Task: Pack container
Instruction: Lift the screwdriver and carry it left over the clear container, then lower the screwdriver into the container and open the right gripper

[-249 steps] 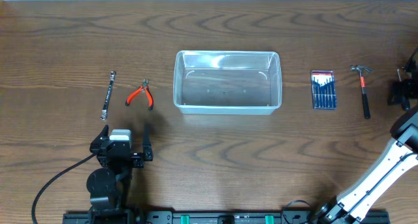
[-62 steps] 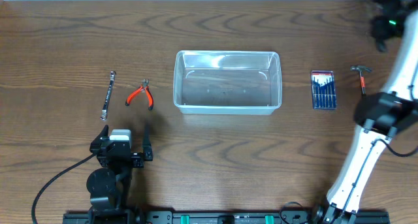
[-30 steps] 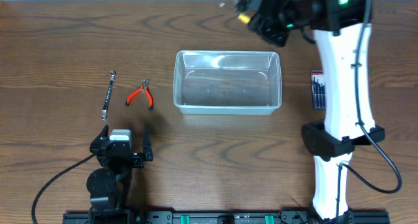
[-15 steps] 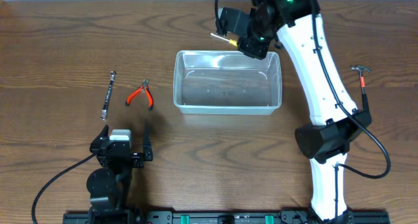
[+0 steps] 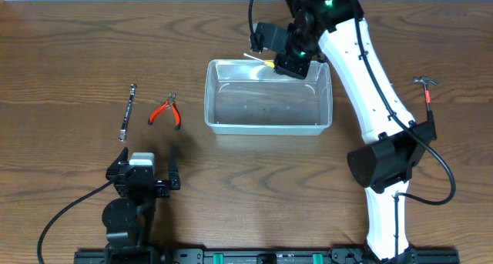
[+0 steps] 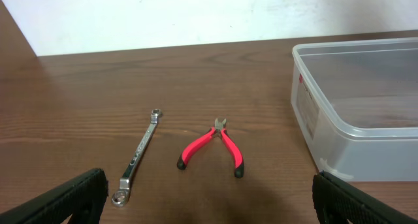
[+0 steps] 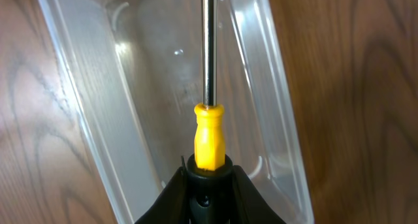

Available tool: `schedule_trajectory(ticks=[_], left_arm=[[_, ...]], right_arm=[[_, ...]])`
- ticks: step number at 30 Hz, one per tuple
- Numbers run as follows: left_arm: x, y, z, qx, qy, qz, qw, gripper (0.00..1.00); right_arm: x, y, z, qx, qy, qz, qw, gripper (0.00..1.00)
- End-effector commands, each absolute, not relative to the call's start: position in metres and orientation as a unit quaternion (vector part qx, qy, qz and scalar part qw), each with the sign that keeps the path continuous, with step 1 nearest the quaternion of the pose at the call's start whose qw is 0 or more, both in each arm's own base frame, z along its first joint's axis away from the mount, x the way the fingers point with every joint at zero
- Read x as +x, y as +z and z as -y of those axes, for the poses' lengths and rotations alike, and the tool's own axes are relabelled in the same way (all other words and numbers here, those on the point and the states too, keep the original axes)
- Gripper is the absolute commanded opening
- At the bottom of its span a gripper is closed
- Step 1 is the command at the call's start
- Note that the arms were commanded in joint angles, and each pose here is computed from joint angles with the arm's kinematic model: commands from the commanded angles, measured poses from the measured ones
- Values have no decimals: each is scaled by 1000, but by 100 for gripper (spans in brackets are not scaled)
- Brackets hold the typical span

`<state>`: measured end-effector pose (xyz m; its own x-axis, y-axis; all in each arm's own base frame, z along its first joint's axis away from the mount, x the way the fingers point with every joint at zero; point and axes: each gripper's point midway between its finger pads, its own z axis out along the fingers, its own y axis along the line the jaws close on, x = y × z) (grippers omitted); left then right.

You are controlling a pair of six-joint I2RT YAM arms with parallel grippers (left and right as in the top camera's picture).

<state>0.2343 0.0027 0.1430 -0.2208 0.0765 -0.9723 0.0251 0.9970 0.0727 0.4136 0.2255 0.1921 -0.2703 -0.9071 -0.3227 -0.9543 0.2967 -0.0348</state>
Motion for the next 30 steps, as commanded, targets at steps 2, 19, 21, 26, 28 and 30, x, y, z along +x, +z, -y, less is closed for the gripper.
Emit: schedule_trajectory(ticks=[2, 19, 21, 26, 28, 30], left_arm=[[234, 130, -5, 28, 23, -790, 612, 98], [234, 130, -5, 28, 23, -790, 612, 98], [234, 130, -5, 28, 23, -790, 612, 98], [234, 130, -5, 28, 23, -790, 612, 98], [234, 130, -5, 28, 23, -790, 612, 98], [234, 130, -5, 28, 23, -790, 612, 98]], right_arm=[[400, 178, -241, -603, 110, -780, 124, 1], [383, 128, -244, -605, 131, -782, 71, 1], [381, 123, -245, -604, 138, -782, 67, 1], [377, 113, -245, -603, 144, -783, 59, 1], [378, 111, -245, -603, 144, -783, 60, 1], [378, 109, -245, -603, 144, -783, 60, 1]])
